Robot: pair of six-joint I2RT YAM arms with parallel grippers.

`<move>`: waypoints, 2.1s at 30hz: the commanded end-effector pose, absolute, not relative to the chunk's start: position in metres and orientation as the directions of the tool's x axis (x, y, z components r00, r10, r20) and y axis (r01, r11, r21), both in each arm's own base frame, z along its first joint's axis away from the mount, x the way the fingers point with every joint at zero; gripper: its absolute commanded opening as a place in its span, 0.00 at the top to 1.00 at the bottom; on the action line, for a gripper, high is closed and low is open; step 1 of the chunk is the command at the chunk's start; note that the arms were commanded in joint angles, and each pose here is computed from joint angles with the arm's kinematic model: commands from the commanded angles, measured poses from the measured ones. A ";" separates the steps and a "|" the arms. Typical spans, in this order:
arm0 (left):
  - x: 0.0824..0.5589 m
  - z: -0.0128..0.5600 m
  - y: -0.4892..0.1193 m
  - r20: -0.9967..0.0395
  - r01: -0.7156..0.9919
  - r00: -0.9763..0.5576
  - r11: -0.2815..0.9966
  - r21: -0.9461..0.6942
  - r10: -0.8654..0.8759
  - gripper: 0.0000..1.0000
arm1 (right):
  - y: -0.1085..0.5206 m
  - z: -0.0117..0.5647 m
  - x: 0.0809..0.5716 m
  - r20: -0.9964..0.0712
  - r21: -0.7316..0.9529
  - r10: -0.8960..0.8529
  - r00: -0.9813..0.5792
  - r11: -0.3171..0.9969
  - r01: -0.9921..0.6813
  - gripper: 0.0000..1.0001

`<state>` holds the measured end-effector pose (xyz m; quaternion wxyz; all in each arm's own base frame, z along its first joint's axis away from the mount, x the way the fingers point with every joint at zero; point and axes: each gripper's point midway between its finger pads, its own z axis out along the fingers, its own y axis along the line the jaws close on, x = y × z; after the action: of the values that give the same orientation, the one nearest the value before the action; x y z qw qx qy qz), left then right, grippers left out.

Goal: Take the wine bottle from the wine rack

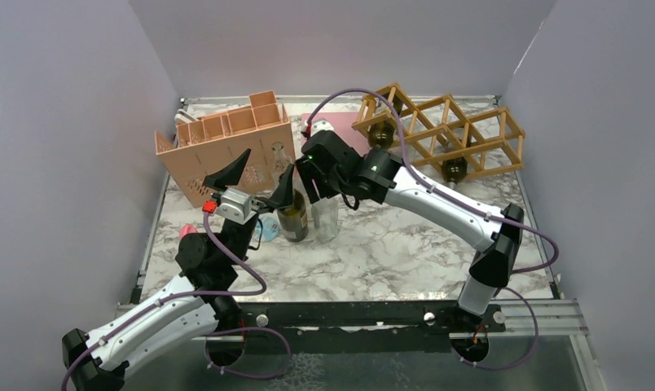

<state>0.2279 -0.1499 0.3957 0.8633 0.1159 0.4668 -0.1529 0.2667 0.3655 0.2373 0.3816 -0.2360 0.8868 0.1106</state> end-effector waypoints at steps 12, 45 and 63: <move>0.229 0.395 -0.149 -0.838 0.368 0.519 0.929 0.043 -0.167 0.02 | 0.276 0.351 0.250 -0.901 0.056 -0.122 -0.417 0.919 -0.389 0.16; 0.228 0.396 -0.152 -0.837 0.385 0.516 0.922 0.036 -0.183 0.01 | 0.228 0.215 0.400 -0.679 0.416 0.247 -0.691 0.905 -0.085 0.02; 0.225 0.401 -0.148 -0.828 0.388 0.524 0.922 0.022 -0.200 0.01 | 0.225 0.157 0.437 -0.574 0.543 0.462 -0.676 0.833 0.108 0.35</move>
<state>0.2282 -0.1515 0.3949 0.8611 0.1111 0.4688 -0.1626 0.4254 0.2172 0.1588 0.3670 0.1439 0.8925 0.2192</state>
